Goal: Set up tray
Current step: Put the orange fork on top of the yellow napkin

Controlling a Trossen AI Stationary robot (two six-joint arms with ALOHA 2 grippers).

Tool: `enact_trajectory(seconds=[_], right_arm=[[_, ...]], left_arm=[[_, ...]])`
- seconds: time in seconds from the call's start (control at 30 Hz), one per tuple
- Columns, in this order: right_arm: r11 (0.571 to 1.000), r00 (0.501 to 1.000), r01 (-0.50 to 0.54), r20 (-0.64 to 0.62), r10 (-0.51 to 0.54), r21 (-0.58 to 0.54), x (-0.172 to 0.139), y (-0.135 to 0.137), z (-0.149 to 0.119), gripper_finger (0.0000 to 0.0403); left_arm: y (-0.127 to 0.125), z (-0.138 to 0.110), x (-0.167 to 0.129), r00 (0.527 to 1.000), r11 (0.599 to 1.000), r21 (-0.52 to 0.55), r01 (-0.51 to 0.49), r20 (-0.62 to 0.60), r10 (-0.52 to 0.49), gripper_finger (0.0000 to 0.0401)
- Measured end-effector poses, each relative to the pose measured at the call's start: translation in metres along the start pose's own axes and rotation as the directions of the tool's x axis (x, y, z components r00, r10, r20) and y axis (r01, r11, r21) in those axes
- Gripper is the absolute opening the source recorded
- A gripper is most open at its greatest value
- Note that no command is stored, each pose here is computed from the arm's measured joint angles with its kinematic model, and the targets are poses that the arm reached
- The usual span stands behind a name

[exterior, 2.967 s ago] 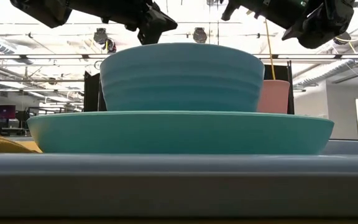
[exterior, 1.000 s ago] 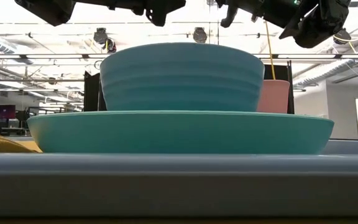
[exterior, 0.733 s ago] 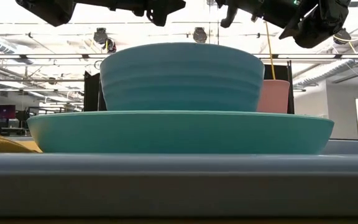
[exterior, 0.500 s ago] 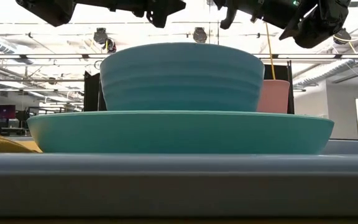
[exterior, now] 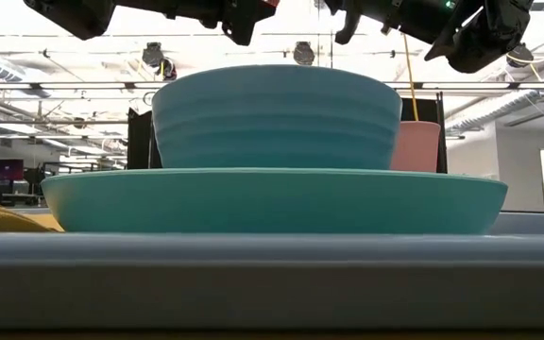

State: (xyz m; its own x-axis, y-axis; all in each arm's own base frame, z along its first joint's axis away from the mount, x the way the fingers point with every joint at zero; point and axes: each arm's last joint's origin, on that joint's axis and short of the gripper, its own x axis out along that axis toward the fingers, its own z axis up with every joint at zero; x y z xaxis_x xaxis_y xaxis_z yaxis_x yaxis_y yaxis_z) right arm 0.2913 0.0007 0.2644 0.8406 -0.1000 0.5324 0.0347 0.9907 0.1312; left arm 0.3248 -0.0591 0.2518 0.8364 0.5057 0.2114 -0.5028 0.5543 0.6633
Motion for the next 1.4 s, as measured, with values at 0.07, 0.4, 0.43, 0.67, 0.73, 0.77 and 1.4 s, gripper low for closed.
enact_trajectory(seconds=[0.07,0.4,0.43,0.67,0.73,0.77,1.4], right_arm=[[1.0,1.0,0.0,0.001,0.0,0.0,0.0,0.0,0.0,0.0004],[1.0,1.0,0.002,-0.029,-0.002,-0.006,0.0,0.0,-0.003,0.0004],[1.0,1.0,0.002,-0.03,-0.002,-0.013,0.0,0.0,-0.003,0.0004],[0.997,0.998,-0.003,-0.058,-0.001,-0.076,0.0,0.0,-0.006,0.0005],[0.995,0.998,-0.006,-0.068,0.0,-0.095,0.0,-0.001,-0.007,0.0009],[0.994,0.997,-0.008,-0.074,0.0,-0.112,0.0,-0.001,-0.007,0.0013],[0.977,0.994,-0.025,-0.109,0.002,-0.213,-0.001,-0.001,-0.011,0.0041]], left_arm=[[0.001,0.001,0.0,1.0,1.0,-0.007,-0.005,0.001,0.005,0.0013],[0.001,-0.001,0.0,0.998,0.999,-0.02,-0.03,-0.05,0.029,0.001],[0.001,-0.001,0.0,0.998,0.999,-0.019,-0.034,-0.055,0.033,0.001],[0.0,-0.001,-0.003,0.992,0.998,-0.013,-0.065,-0.107,0.063,0.001],[0.0,-0.001,-0.004,0.989,0.997,0.003,-0.079,-0.129,0.079,0.0009],[0.0,-0.001,-0.004,0.985,0.996,0.007,-0.089,-0.145,0.089,0.0009],[0.037,-0.011,-0.03,0.996,0.958,-0.283,-0.039,-0.085,0.016,0.0006]])
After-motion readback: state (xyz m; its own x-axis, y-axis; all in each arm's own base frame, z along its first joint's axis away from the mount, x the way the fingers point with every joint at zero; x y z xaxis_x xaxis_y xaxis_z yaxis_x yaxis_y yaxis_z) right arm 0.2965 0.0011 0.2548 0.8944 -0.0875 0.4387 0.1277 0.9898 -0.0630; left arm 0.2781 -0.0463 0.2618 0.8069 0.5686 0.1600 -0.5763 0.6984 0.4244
